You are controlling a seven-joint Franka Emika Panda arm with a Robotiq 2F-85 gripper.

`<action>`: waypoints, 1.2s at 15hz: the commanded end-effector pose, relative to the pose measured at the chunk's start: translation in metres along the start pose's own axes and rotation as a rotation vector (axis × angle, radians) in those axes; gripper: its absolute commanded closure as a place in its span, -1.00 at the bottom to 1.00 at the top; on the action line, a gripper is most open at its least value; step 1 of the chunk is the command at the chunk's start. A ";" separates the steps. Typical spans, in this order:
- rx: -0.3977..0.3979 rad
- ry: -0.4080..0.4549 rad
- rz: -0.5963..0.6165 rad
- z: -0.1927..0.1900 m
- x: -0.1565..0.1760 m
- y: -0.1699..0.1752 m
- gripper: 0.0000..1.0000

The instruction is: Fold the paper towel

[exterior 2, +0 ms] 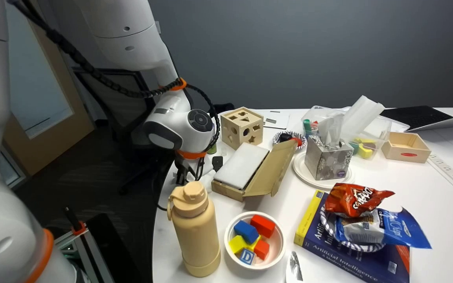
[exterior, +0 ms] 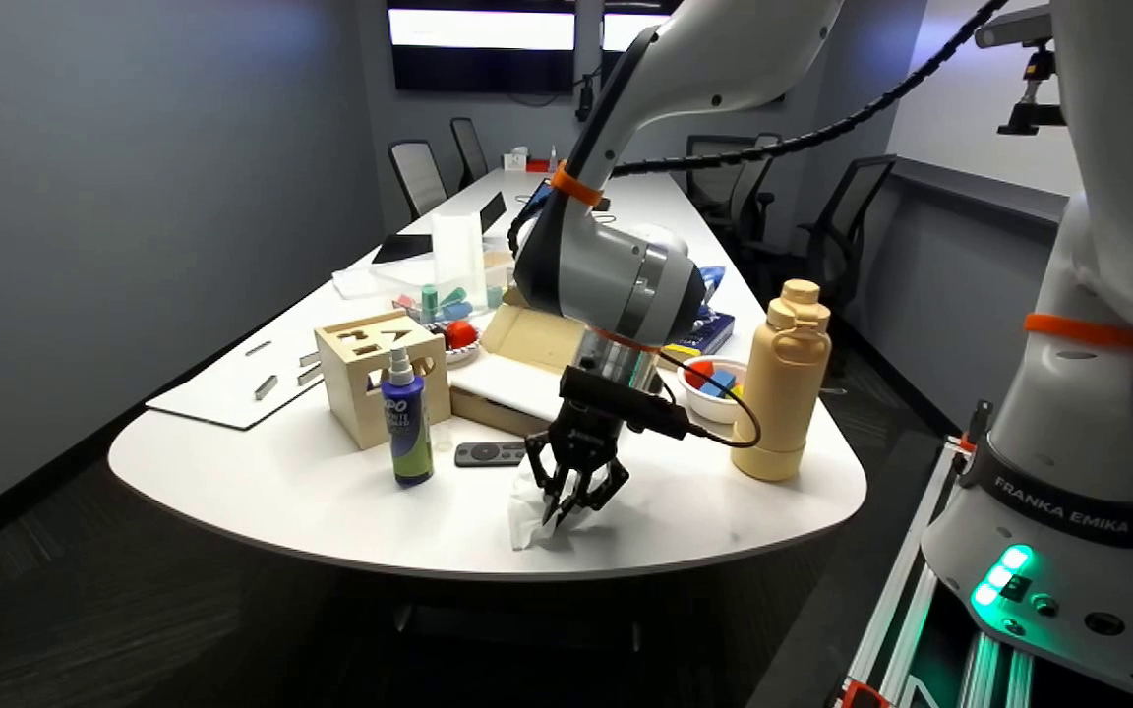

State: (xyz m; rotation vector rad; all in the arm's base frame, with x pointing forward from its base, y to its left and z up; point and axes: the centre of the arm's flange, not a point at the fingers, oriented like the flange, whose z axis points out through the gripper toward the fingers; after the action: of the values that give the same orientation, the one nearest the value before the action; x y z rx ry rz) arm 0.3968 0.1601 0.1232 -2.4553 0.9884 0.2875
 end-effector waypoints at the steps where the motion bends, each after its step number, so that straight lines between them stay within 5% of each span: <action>1: 0.062 -0.081 0.078 -0.025 -0.017 -0.005 0.97; 8: 0.120 -0.250 0.191 -0.043 -0.038 -0.011 0.97; 18: 0.208 -0.320 0.324 -0.032 -0.001 0.025 0.97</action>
State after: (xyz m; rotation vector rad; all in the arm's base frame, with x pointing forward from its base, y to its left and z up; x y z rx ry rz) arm 0.3847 0.1377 0.1515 -2.0550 1.1848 0.5978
